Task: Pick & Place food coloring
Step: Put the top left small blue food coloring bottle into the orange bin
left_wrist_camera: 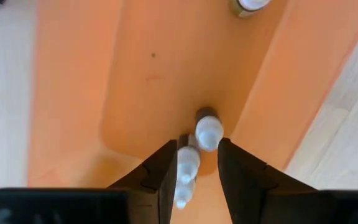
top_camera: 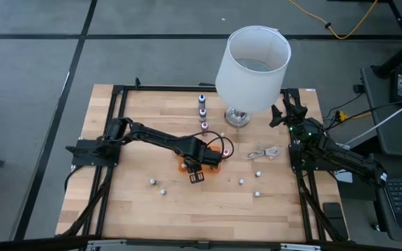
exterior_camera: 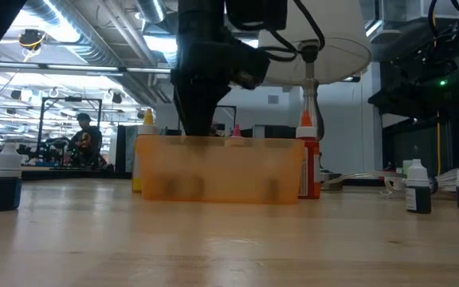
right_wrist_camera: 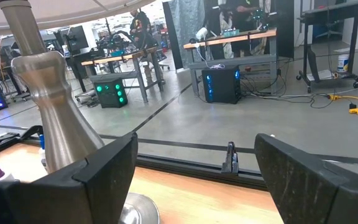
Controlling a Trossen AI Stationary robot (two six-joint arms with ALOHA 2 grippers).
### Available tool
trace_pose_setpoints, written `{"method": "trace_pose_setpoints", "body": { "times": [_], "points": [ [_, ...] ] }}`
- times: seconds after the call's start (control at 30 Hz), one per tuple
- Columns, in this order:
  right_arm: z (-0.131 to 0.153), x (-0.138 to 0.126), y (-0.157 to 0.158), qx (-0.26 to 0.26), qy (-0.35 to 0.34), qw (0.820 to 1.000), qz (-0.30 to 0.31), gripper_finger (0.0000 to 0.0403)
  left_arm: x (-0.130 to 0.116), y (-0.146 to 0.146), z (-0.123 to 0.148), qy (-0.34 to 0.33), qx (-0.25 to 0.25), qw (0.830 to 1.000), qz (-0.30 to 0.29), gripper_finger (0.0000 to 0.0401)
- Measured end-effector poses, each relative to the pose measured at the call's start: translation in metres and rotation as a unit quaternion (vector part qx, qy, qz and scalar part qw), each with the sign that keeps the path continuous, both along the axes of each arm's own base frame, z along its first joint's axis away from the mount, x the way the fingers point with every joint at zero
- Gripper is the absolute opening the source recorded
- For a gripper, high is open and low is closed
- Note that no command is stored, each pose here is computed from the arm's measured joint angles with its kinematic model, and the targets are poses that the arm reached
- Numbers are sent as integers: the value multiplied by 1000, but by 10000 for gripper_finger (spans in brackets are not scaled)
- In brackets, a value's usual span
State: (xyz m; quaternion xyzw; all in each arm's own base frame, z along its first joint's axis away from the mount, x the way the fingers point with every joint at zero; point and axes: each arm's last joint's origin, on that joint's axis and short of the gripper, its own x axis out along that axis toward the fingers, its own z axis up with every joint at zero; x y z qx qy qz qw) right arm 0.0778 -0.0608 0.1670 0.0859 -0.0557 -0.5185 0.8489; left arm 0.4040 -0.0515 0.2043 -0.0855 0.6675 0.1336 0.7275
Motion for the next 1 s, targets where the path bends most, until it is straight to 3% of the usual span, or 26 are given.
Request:
{"method": "trace_pose_setpoints", "body": {
  "times": [0.17,0.47,1.0],
  "points": [
    [0,0,0,0,0,1000,0,323,-1,4,25,-39,9,999,20,110],
    [0,0,0,0,0,1000,0,323,-23,9,62,-92,-10,987,132,118],
    [0,0,0,0,0,1000,0,323,-77,-6,73,-81,-70,955,276,232]
  ]
}}
